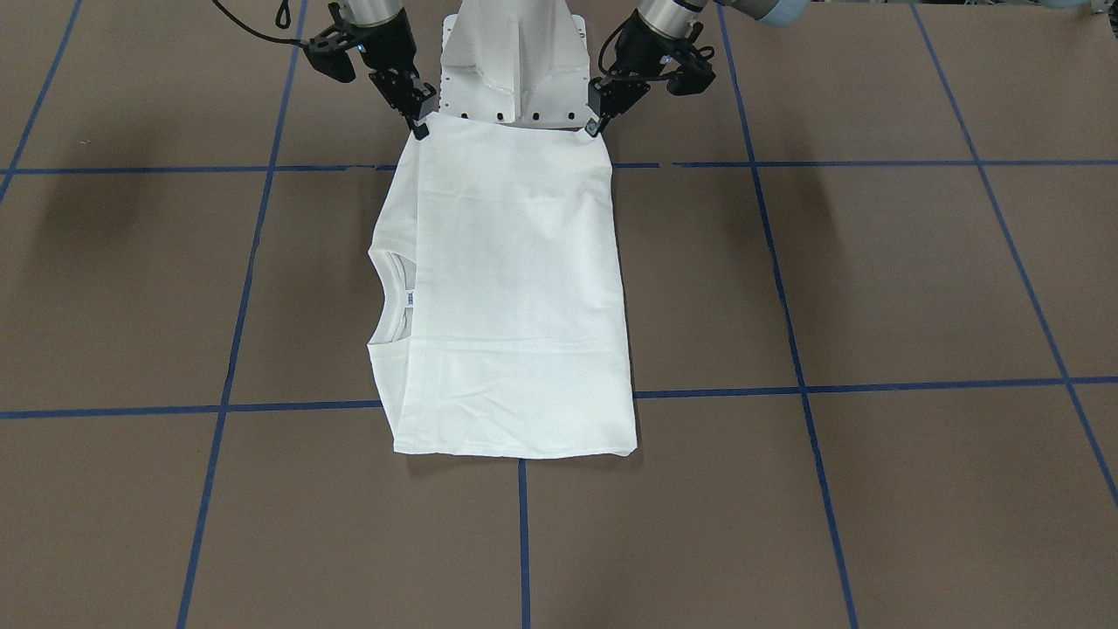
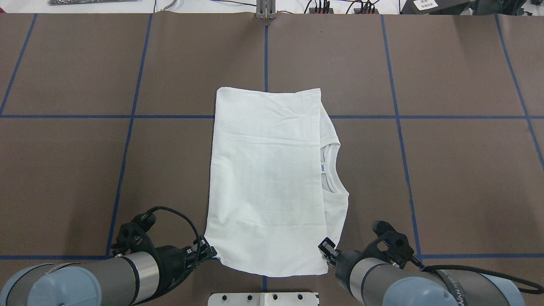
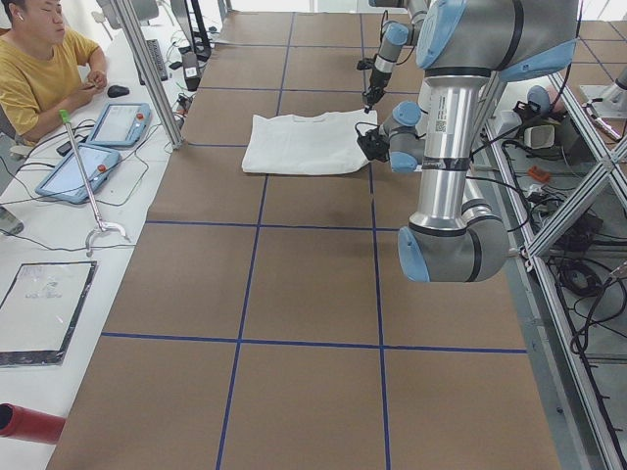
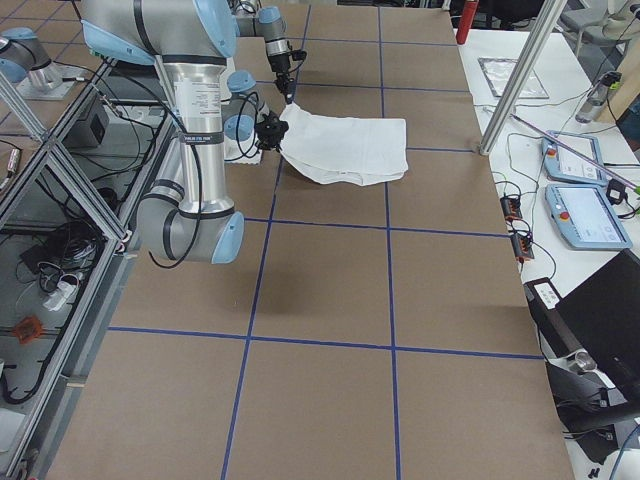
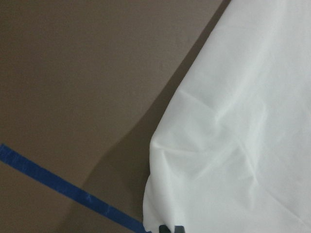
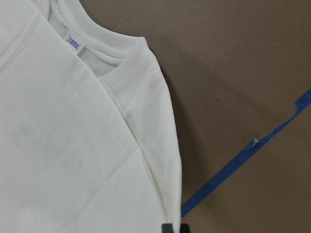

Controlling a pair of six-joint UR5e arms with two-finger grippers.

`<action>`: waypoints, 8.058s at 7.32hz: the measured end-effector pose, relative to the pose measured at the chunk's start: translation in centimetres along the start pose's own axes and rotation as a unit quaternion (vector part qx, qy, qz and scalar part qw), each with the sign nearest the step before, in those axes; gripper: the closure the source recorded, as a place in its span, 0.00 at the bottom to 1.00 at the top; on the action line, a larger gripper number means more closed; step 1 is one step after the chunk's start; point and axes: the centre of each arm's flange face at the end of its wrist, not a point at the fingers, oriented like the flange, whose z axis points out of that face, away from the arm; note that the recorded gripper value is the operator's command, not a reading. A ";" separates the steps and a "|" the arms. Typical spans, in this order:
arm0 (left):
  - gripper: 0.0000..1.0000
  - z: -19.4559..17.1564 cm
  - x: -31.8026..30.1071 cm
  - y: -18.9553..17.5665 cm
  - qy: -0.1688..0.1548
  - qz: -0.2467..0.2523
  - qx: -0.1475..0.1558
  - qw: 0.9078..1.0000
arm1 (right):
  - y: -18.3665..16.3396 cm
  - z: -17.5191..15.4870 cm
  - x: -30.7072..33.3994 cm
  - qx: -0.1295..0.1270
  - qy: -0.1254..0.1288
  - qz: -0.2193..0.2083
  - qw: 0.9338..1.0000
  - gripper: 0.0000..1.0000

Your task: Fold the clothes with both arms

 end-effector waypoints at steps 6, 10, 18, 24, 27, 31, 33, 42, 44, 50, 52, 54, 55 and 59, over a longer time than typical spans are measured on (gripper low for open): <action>1.00 -0.3 13.3 -7.1 0.044 0.075 0.061 0.994 | -10.7 -1.4 -10.7 0.020 -0.033 0.022 0.999 1.00; 1.00 4.4 18.4 -18.3 0.012 0.107 0.146 0.983 | -18.9 3.1 -17.5 0.059 -0.006 -0.004 0.998 1.00; 0.02 12.8 19.7 -30.9 0.023 0.140 0.192 0.971 | -30.2 14.2 -27.3 0.073 0.026 -0.050 0.996 0.00; 0.00 11.0 19.0 -36.2 0.015 0.228 0.185 0.956 | -41.8 11.8 -25.0 0.080 0.039 -0.145 0.985 0.00; 0.00 2.3 13.3 -40.3 -0.013 0.357 0.131 0.925 | -51.5 5.9 -14.1 0.054 0.063 -0.236 0.968 0.00; 0.00 -15.2 -1.0 -48.3 -0.066 0.474 0.099 0.872 | -62.4 -4.8 4.3 0.027 0.088 -0.388 0.917 0.00; 0.00 -21.6 -9.6 -50.9 -0.107 0.494 0.102 0.857 | -64.5 -7.3 7.8 0.018 0.081 -0.417 0.905 0.00; 0.00 -36.5 -18.8 -55.6 -0.187 0.461 0.160 0.853 | -67.1 -10.9 17.4 0.004 0.080 -0.428 0.900 0.00; 0.00 -35.8 -20.2 -55.1 -0.189 0.502 0.131 0.834 | -67.1 -12.0 20.2 0.006 0.084 -0.408 0.909 0.00; 0.00 -33.7 -16.6 -56.7 -0.214 0.465 0.077 0.856 | -66.1 -13.4 20.8 -0.033 0.126 -0.438 0.890 0.00; 0.00 -33.3 -15.1 -57.5 -0.227 0.437 0.058 0.868 | -66.0 -13.2 22.2 -0.040 0.139 -0.441 0.886 0.00; 0.00 -33.4 -14.2 -57.2 -0.225 0.439 0.056 0.868 | -65.9 -13.1 22.6 -0.041 0.141 -0.441 0.885 0.00; 0.00 -33.5 -14.2 -57.0 -0.226 0.439 0.056 0.868 | -65.9 -13.1 22.6 -0.041 0.141 -0.441 0.885 0.00; 0.00 -33.7 -15.0 -57.3 -0.244 0.435 0.063 0.864 | -65.6 -12.9 22.9 -0.049 0.130 -0.433 0.891 0.00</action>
